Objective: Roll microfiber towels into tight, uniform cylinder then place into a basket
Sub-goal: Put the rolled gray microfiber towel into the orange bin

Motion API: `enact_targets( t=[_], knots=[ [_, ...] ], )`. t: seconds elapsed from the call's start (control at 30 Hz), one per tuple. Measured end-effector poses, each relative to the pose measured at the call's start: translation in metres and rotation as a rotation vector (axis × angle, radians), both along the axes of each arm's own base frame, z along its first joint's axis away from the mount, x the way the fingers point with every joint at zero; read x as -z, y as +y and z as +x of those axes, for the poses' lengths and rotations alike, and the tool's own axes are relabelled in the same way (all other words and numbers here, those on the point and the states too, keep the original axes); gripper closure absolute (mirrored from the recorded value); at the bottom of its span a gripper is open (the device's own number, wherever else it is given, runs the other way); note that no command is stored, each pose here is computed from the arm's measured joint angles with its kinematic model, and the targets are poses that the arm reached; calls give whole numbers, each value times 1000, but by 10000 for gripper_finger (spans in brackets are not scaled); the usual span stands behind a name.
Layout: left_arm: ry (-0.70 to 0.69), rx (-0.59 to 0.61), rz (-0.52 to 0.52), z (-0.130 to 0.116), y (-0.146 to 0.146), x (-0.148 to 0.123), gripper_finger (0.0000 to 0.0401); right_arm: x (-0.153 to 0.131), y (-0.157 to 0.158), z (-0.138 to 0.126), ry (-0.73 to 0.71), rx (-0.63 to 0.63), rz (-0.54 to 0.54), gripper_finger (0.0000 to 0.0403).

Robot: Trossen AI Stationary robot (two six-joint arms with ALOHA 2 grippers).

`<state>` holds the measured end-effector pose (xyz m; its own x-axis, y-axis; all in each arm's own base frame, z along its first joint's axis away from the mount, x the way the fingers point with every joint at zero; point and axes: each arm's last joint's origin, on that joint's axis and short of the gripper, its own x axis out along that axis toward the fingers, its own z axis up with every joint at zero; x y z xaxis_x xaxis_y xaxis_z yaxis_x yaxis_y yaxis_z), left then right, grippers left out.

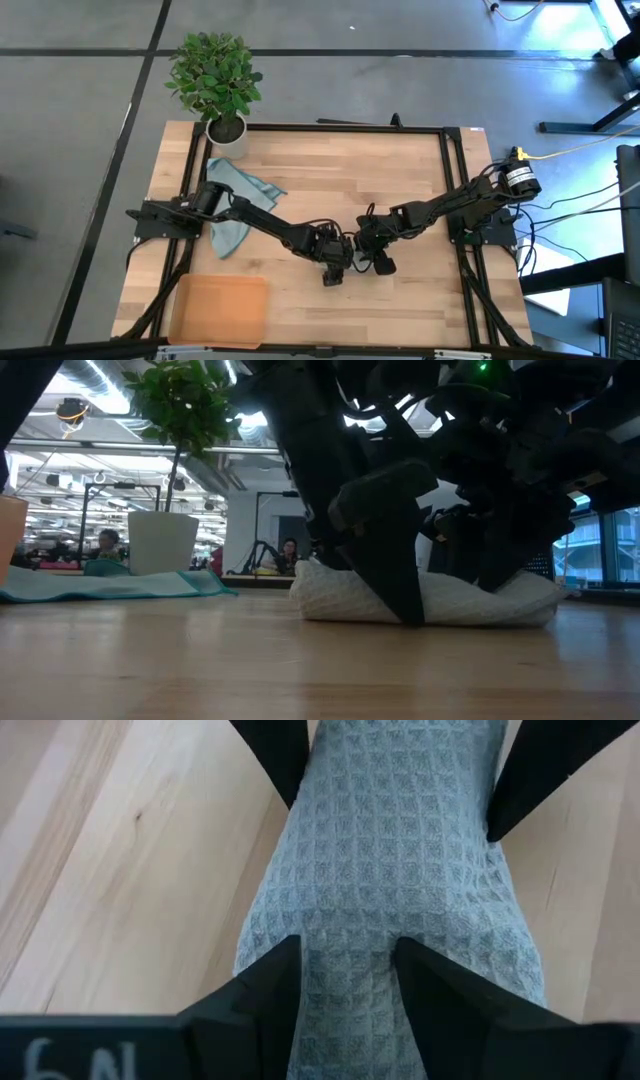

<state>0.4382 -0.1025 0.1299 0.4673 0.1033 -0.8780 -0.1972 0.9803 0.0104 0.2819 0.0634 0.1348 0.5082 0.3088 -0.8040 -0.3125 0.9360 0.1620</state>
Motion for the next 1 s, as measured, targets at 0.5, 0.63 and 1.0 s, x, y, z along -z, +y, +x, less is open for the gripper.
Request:
enact_targets(
  t=[0.5, 0.63, 1.0],
  knots=[
    [-3, 2, 13, 0, 0, 1, 269, 0, 0, 0, 0, 0, 0, 236],
    [2, 19, 24, 0, 0, 0, 321, 0, 0, 0, -1, 0, 0, 236],
    [7, 49, 34, 0, 0, 0, 357, 0, 0, 0, -1, -1, 0, 236]
  ],
)
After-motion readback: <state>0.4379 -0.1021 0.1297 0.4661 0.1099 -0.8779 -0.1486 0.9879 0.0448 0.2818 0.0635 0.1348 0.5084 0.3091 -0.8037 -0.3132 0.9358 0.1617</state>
